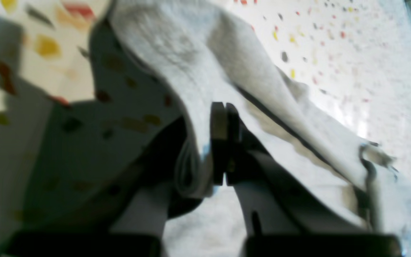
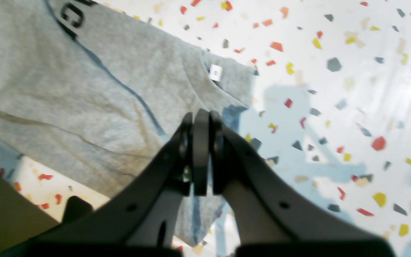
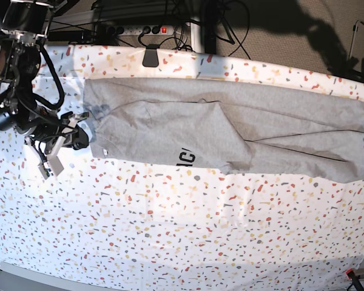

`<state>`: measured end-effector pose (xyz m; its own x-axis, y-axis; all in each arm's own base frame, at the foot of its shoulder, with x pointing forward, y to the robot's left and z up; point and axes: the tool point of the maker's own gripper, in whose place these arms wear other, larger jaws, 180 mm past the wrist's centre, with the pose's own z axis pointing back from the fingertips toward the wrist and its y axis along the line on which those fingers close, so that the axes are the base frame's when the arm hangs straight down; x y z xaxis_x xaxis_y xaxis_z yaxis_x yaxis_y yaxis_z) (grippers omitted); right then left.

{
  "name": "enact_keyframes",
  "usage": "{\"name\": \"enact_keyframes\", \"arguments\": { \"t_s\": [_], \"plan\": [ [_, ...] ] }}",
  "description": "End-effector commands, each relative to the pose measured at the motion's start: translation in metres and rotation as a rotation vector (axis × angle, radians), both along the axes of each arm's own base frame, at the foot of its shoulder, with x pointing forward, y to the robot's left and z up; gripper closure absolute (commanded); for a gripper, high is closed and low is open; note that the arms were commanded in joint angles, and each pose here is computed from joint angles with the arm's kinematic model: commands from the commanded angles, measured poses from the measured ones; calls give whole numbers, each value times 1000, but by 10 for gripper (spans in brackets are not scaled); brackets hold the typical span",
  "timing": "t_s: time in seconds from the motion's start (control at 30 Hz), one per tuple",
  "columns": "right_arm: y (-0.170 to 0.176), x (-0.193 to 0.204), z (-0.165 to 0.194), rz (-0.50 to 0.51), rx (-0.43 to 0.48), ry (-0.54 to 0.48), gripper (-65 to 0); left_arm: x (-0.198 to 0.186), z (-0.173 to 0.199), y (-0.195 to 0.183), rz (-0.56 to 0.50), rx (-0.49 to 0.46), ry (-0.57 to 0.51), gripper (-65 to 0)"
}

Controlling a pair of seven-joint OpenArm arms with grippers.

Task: Fold the T-shirt properly
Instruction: 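Lift the shirt end with the left gripper and fold it toward the right gripper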

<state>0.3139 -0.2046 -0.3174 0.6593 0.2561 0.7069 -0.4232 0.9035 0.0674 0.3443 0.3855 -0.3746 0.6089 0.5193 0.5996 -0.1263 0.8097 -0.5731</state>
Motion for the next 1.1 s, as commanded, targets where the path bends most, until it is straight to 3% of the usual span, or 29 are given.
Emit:
{"name": "enact_keyframes", "arguments": {
  "t_s": [0.0,0.13,0.27,0.4,0.6,0.67,0.83,1.07],
  "plan": [
    [0,8,16,8,10,-55,0,11,27,9,9,-14,-73,0],
    [1,8,16,9,16,-56,0,12,46,-22,-68,-207,-105,0],
    [2,8,16,9,16,-56,0,8,52,-69,-224,-305,-93,0],
    [1,8,16,8,15,-56,0,8,47,-124,-364,-345,-90,0],
    [1,8,16,8,16,-56,0,2,63,-207,-526,-379,-184,0],
    [1,8,16,8,15,-56,0,-1,69,-230,-568,-352,-219,0],
    [1,8,16,8,15,-56,0,-12,64,-273,-555,-303,-232,0],
    [1,8,16,8,16,-58,0,-30,55,-355,-640,-390,-212,0]
  ]
}}
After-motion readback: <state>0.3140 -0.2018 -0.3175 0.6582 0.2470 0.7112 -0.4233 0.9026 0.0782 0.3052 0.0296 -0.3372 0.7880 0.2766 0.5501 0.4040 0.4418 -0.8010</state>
